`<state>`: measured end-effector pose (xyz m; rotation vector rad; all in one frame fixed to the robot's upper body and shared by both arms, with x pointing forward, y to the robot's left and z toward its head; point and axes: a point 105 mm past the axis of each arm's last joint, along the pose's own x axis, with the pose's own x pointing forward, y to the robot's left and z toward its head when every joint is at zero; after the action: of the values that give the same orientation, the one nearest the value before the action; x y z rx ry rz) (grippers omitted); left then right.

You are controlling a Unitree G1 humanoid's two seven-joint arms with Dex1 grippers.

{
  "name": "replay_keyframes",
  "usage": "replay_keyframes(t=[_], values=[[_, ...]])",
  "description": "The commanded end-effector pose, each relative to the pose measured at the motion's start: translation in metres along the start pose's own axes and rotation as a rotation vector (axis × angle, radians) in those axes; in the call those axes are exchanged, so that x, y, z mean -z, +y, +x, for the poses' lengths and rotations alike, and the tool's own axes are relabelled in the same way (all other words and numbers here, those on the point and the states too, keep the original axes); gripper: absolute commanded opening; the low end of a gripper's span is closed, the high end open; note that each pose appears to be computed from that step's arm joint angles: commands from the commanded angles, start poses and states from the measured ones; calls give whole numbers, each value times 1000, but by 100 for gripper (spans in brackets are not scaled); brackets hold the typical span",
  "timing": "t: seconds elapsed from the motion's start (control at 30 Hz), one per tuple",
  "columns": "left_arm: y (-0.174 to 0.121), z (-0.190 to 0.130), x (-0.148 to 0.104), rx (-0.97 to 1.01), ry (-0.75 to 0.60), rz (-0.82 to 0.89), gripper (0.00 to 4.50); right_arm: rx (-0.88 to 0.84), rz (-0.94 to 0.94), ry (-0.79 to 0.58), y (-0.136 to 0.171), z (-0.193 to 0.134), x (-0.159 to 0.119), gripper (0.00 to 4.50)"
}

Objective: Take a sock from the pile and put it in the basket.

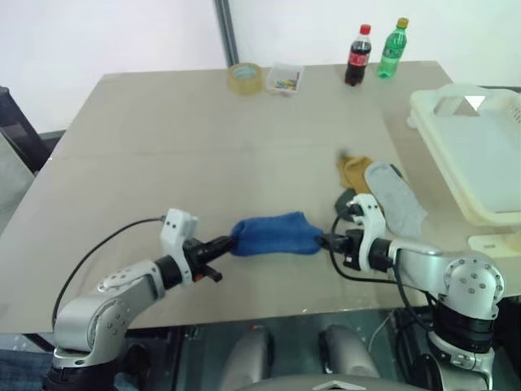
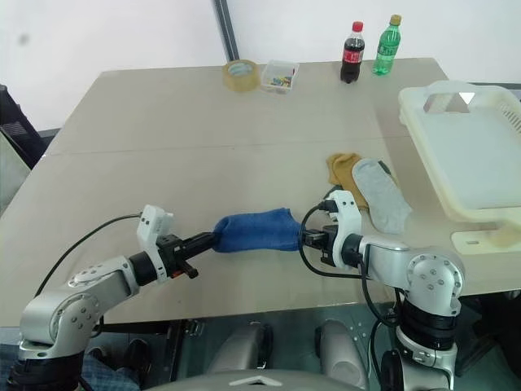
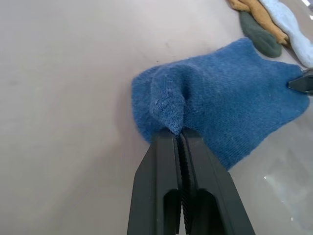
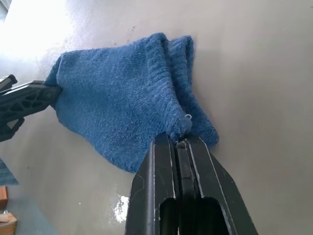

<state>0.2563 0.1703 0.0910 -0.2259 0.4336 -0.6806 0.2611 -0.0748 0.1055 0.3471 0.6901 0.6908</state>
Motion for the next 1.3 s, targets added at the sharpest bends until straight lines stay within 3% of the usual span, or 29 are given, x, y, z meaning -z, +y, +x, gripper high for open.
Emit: replay_keyframes(t=[0.03, 0.37, 0.9, 0.93, 1.0, 1.13, 1.3], values=[[-3, 1, -7, 11, -33, 20, 4, 1, -15, -14, 1, -2, -4, 0], [-19, -1, -31, 112, -161, -15, 4, 1, -9, -13, 2, 1, -4, 0], [-7, 21, -10, 56, -68, 20, 4, -2, -21, -25, 4, 0, -7, 0], [-5, 22, -10, 43, -69, 21, 0, -9, -24, -25, 5, 0, -7, 47], [-3, 25, -11, 31, -74, 21, 0, -13, -27, -26, 5, -1, -7, 90], [-2, 28, -10, 27, -74, 22, 0, -18, -71, -19, 7, -3, -7, 272], [-2, 29, -10, 30, -74, 28, 0, -8, -279, -83, 17, -9, -28, 272]])
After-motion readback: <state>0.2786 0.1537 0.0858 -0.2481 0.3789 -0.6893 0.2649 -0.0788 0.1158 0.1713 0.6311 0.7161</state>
